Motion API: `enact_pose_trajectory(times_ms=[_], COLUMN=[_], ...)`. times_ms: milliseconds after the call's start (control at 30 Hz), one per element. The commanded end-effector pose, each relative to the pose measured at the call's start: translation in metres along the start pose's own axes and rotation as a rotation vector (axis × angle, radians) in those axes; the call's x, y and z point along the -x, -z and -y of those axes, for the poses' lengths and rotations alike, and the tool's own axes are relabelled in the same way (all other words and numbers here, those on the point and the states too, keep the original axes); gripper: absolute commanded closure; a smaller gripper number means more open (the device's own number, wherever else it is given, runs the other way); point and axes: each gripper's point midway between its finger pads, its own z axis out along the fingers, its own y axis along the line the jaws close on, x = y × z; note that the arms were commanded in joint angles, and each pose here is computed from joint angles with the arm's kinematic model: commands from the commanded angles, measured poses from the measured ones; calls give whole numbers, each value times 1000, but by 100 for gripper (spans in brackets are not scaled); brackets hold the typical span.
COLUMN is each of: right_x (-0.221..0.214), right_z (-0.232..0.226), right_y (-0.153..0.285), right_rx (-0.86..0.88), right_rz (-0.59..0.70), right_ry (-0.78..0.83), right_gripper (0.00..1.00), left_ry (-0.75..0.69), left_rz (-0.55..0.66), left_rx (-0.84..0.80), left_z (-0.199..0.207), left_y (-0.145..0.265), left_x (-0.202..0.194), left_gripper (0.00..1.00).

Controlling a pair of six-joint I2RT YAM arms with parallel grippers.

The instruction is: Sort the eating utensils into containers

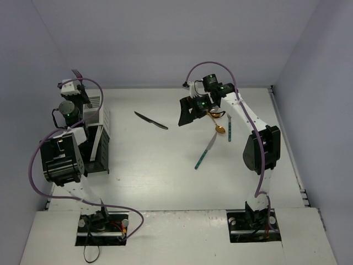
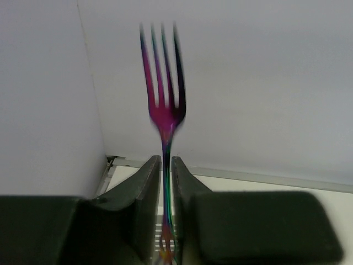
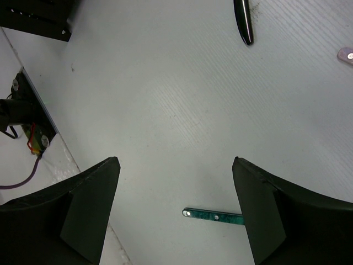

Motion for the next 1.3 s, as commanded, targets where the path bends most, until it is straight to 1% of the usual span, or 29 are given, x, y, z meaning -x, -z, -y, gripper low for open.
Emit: enact_pose_trajectory(times_ms=[0,33,133,233,267,367,433,467,533,633,667,700,767,833,900,967,1000,1067,1133,1233,1267], right_x=[13,13,14,14,15,17,16,17,15,9,5,2,-12,-28,-48,-77,-83,-113,-125,-130,-130], right_z=[-11,-11,-12,-14,-15,-17,-17,-17,-15,-4,0,5,22,41,53,68,71,81,83,84,84], right_y=[14,15,17,18,19,24,27,30,35,40,39,41,41,43,46,52,57,61,69,82,85], right_rx=[16,17,15,16,14,9,2,-3,-20,-65,-84,-111,-201,-281,-332,-414,-432,-531,-613,-696,-713], right_rz=[51,52,57,59,62,71,74,80,84,77,67,61,23,-11,-42,-86,-83,-121,-114,-70,-57], right_ry=[48,48,53,54,58,64,65,69,72,68,63,69,52,7,-58,-141,-177,-282,-340,-403,-425], right_gripper=[19,19,19,19,19,19,19,19,19,19,19,19,20,22,23,25,26,28,29,30,32], left_ry=[-15,-14,-16,-16,-23,-41,-50,-28,2,-27,-41,-46,-62,-75,-93,-149,-173,-208,-224,-250,-255], left_rz=[189,194,221,258,280,334,353,298,195,97,101,-4,-141,-236,-312,-393,-419,-442,-469,-530,-551], left_rx=[-28,-29,-32,-31,-30,-40,-66,-80,-73,-110,-138,-159,-199,-208,-186,-179,-175,-178,-175,-212,-237], left_z=[7,7,8,8,8,10,13,14,10,20,27,31,44,51,57,61,64,70,75,87,95], left_y=[-8,-7,-4,-2,-1,1,4,5,3,10,12,17,32,47,62,86,97,113,129,152,159], left_x=[72,75,90,113,126,171,212,216,238,271,282,266,254,239,219,191,179,165,150,136,131], left_gripper=[61,53,46,43,42,42,41,40,38,36,35,31,29,28,22,17,17,16,16,16,16])
